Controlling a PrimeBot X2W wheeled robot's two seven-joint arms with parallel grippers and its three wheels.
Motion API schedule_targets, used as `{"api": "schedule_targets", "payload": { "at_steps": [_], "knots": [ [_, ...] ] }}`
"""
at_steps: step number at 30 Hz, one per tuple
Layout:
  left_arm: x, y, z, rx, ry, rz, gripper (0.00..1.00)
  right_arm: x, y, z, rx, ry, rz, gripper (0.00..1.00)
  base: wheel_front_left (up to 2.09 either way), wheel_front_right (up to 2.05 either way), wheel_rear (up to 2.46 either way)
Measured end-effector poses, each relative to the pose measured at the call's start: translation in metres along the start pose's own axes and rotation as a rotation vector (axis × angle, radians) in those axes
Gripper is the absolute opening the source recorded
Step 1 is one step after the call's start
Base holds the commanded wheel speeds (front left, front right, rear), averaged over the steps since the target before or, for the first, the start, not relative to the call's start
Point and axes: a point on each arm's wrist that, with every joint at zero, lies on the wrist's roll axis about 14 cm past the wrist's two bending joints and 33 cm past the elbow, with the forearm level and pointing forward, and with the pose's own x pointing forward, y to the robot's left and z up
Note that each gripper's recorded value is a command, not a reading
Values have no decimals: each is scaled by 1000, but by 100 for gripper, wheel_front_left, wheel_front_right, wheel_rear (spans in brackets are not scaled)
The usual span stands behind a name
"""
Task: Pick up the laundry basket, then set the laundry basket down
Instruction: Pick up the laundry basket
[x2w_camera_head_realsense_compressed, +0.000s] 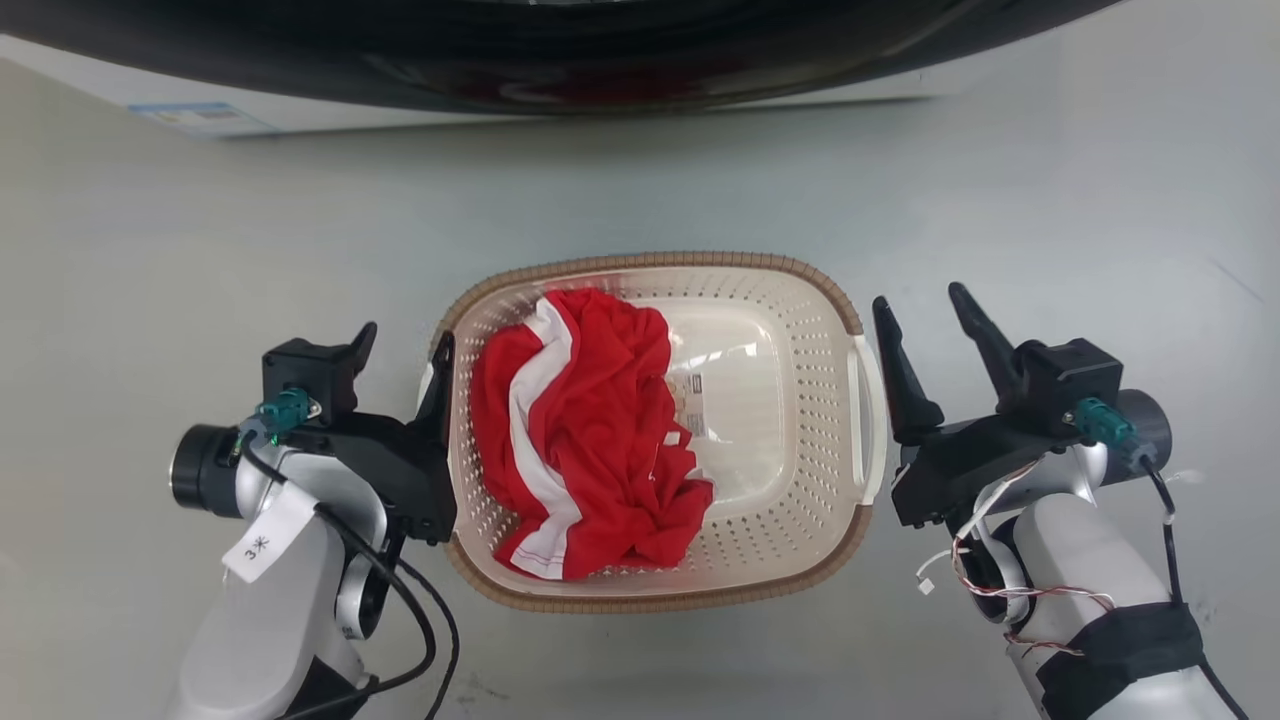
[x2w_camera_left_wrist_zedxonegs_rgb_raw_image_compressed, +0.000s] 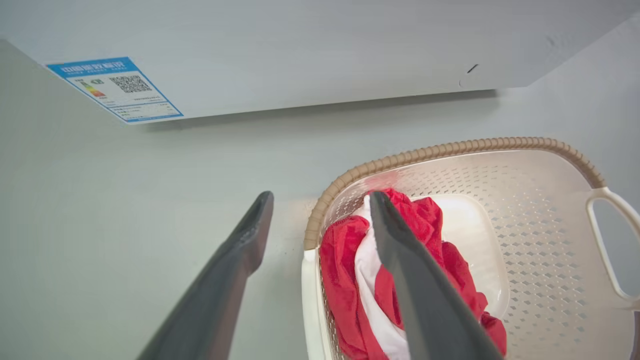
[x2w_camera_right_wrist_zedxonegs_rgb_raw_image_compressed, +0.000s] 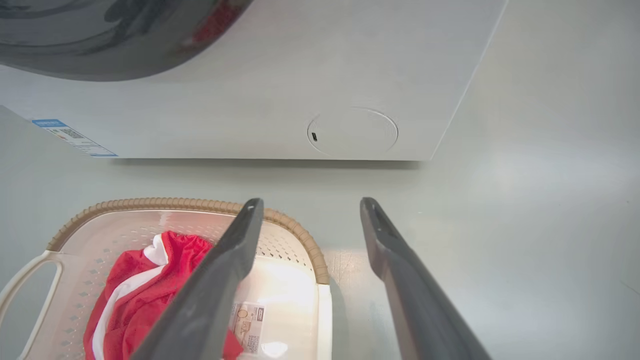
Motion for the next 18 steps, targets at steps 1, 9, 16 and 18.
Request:
{"api": "schedule_targets", "payload": {
  "at_steps": [1,9,16,18],
  "knots": [
    [2,0,-9,-3,26,-1,100,1,-1,-8,3,20,2,100,0,0,0],
    [12,4,-62,-21,170,-3,100,0,4,-62,19,163,19,100,0,0,0],
    [19,10,-86,-40,241,3,100,2,1,-88,20,235,17,100,0,0,0],
    [21,11,-89,-46,250,6,100,2,1,-92,20,245,15,100,0,0,0]
  ]
}}
